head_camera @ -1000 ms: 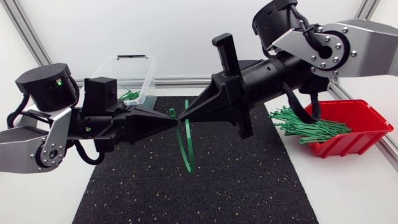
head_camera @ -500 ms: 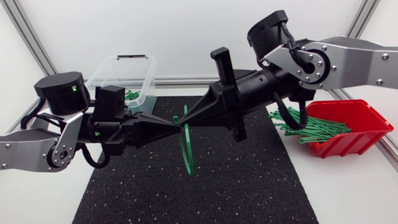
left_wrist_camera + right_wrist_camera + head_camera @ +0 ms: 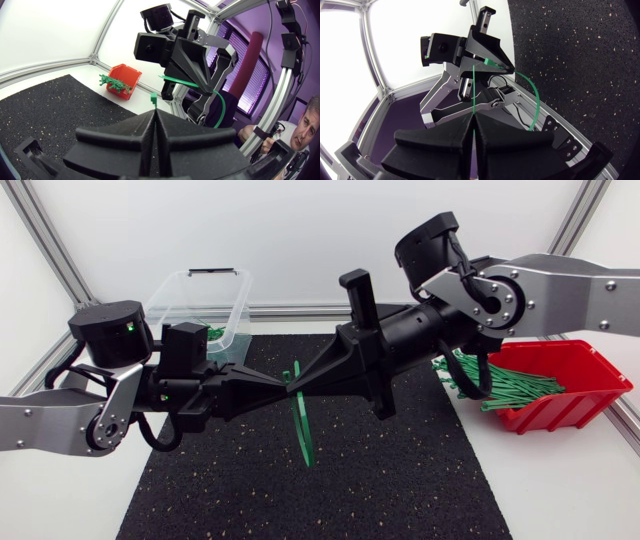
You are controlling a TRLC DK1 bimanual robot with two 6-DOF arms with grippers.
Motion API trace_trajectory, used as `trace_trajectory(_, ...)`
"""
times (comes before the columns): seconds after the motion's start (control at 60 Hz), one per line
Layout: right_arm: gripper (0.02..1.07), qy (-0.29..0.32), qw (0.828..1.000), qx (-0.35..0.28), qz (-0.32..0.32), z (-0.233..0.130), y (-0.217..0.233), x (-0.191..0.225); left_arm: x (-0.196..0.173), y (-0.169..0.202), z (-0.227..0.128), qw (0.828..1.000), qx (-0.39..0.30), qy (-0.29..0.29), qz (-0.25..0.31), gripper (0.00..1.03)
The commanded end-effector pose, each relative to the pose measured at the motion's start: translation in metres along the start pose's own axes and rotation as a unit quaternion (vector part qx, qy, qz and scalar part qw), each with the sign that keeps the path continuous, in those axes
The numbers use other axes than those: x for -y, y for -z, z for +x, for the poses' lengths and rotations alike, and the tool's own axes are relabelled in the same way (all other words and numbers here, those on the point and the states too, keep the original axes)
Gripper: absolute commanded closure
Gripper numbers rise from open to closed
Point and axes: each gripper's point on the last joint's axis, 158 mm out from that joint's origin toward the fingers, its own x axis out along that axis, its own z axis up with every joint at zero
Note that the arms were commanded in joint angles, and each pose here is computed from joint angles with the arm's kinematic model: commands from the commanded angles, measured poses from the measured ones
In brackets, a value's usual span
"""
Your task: Take a green cable tie from the red box, thread the tail through the head to close it, then place it in the transparent bin on the left.
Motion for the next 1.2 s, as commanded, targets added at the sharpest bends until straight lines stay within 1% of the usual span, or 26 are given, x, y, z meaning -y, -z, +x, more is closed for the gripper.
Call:
trace_trajectory(0.0,1.02,0.005,1.000,-0.011,0.028,0.004,0.005,0.011,0.001,-0.003,0.005,1.000,-0.001,0.008,0.014,1.00)
trace_trajectory(0.183,1.02,0.009,0.999,-0.020,0.036,0.011,0.005,0.017,-0.004,-0.008,0.011,1.000,0.003,-0.004,-0.009,1.00)
trace_trajectory(0.317,1.02,0.011,0.999,-0.022,0.042,0.012,0.003,0.020,-0.015,-0.013,0.009,0.999,0.013,-0.030,-0.036,1.00)
trace_trajectory(0.583,1.02,0.011,0.998,-0.018,0.053,0.011,-0.007,0.023,-0.018,-0.013,0.009,0.996,0.019,-0.041,-0.076,1.00)
trace_trajectory(0.917,1.02,0.006,0.999,-0.010,0.052,0.007,-0.019,0.020,-0.013,-0.006,0.006,0.996,0.020,-0.040,-0.073,1.00)
trace_trajectory(1.183,1.02,0.002,0.999,-0.008,0.037,0.005,-0.014,0.012,-0.011,0.004,0.005,0.997,0.016,-0.040,-0.066,1.00)
